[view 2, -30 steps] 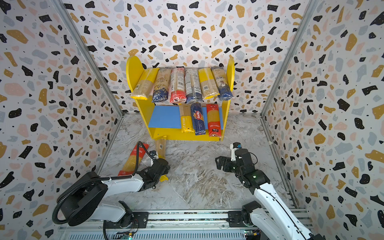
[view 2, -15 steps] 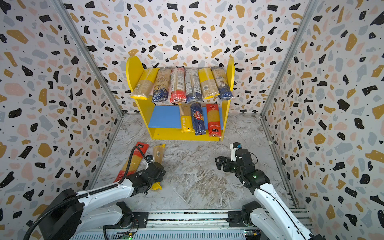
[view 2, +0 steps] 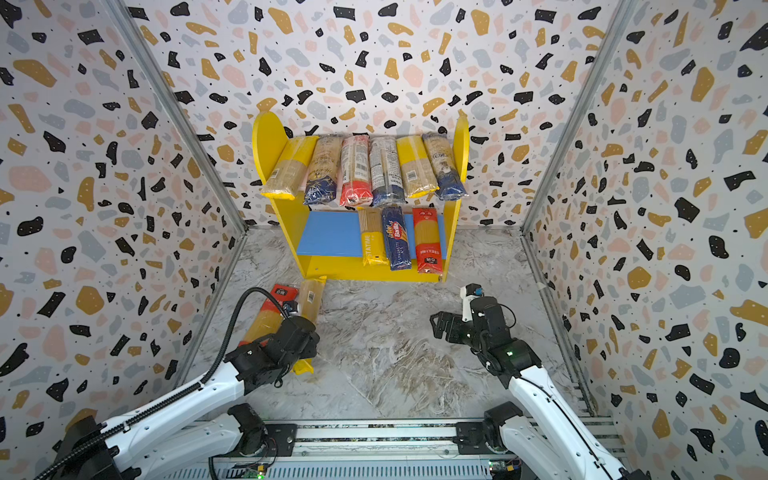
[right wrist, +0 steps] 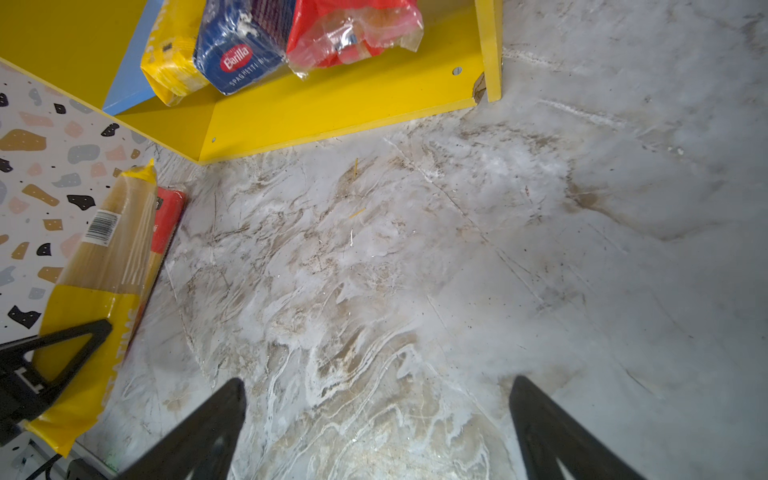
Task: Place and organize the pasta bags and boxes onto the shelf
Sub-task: 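Carry the tan bag upright to the blue shelf beside the yellow-ended bag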
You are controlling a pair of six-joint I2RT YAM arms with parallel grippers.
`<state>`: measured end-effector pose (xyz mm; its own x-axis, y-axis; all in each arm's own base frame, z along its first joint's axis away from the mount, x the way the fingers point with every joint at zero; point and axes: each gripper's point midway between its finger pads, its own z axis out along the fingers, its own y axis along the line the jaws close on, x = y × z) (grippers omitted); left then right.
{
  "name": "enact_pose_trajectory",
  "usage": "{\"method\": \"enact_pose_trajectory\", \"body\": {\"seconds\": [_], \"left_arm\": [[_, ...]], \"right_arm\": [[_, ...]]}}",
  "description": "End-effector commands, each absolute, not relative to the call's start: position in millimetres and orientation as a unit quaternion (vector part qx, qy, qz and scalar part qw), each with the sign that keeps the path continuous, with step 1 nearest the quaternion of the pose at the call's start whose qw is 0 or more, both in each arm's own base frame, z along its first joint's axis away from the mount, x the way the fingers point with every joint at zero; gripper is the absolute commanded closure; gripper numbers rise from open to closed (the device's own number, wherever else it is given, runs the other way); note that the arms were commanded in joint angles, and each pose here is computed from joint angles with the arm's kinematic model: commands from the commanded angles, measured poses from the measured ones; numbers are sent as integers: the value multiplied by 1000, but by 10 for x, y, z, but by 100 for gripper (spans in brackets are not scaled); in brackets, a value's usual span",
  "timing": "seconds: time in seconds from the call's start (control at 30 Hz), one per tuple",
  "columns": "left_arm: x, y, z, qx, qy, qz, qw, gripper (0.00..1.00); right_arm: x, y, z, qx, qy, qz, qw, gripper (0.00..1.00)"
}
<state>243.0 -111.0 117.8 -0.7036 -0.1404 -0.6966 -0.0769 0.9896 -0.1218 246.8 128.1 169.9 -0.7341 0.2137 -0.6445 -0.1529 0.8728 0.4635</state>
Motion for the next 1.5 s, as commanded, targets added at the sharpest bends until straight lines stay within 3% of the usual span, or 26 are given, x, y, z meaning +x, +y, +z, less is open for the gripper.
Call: {"method": "enact_pose_trajectory", "body": {"seconds": [0.0, 0.33, 0.63, 1.03, 1.47], "left_arm": [[2700, -1185, 1796, -75, 881, -60, 464, 100], [3116, -1524, 2300, -53, 858, -69, 505, 100], [3726, -1861, 2638, -40, 844, -18, 534, 100], [4523, -1977, 2590, -61, 842, 11, 536, 100], [5105, -1995, 2643, -70, 837, 28, 542, 100]], "right_arm": [[2490, 1288, 1926, 10, 886, 258, 386, 1], [2503, 1298, 2004, 2, 883, 258, 392, 1], [2505, 1299, 2038, 0, 881, 259, 395, 1], [2589, 1233, 1993, 7, 888, 235, 396, 1], [2719, 1177, 1902, 17, 896, 218, 386, 1]]}}
